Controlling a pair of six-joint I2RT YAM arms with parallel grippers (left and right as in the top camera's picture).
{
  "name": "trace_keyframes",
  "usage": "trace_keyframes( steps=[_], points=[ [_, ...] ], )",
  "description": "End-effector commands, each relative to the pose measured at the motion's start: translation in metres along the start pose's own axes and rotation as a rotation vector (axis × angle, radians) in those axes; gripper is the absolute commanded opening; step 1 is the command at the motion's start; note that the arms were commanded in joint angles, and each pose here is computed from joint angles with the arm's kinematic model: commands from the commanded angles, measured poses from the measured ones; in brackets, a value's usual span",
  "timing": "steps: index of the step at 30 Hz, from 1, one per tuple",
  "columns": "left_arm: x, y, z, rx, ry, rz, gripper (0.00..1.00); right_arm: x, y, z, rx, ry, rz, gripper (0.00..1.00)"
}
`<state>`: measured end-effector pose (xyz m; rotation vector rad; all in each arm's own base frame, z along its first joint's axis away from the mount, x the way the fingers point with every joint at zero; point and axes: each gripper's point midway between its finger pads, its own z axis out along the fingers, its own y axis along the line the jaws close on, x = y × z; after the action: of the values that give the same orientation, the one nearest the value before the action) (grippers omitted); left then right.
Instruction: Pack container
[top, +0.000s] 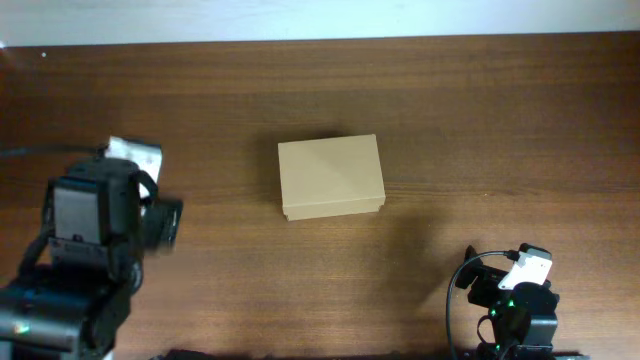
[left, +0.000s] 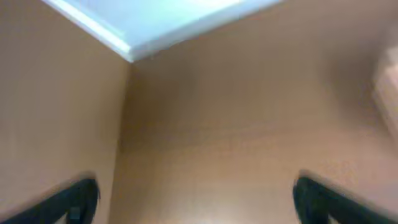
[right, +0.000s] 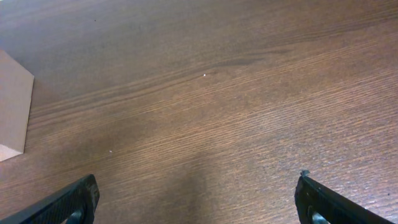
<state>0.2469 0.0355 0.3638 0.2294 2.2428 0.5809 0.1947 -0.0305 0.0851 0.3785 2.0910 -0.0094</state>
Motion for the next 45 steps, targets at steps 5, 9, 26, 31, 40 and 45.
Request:
trace_keyframes(
  steps=[5, 9, 26, 31, 40, 45],
  points=[
    [-0.065, 0.017, -0.018, -0.102, -0.565, -0.232, 0.99, 0.002, -0.001, 0.001, 0.004, -0.001, 0.012, 0.99],
    [-0.047, 0.020, -0.018, -0.170, -0.715, -0.320, 0.99, 0.002, -0.001, 0.001, 0.004, -0.001, 0.012, 0.99],
    [0.064, -0.060, 0.052, -0.125, -0.850, -0.322, 0.99, 0.002, -0.001, 0.001, 0.004, -0.001, 0.012, 0.99],
    [0.080, -0.062, 0.058, -0.160, -0.890, -0.342, 0.99, 0.002, -0.001, 0.001, 0.004, -0.001, 0.012, 0.99],
    [0.091, -0.052, 0.060, -0.215, -0.891, -0.354, 0.99, 0.002, -0.001, 0.001, 0.004, -0.001, 0.012, 0.99],
    [0.100, -0.060, 0.074, -0.195, -0.823, -0.333, 0.99, 0.002, -0.001, 0.001, 0.004, -0.001, 0.012, 0.99]
  ],
)
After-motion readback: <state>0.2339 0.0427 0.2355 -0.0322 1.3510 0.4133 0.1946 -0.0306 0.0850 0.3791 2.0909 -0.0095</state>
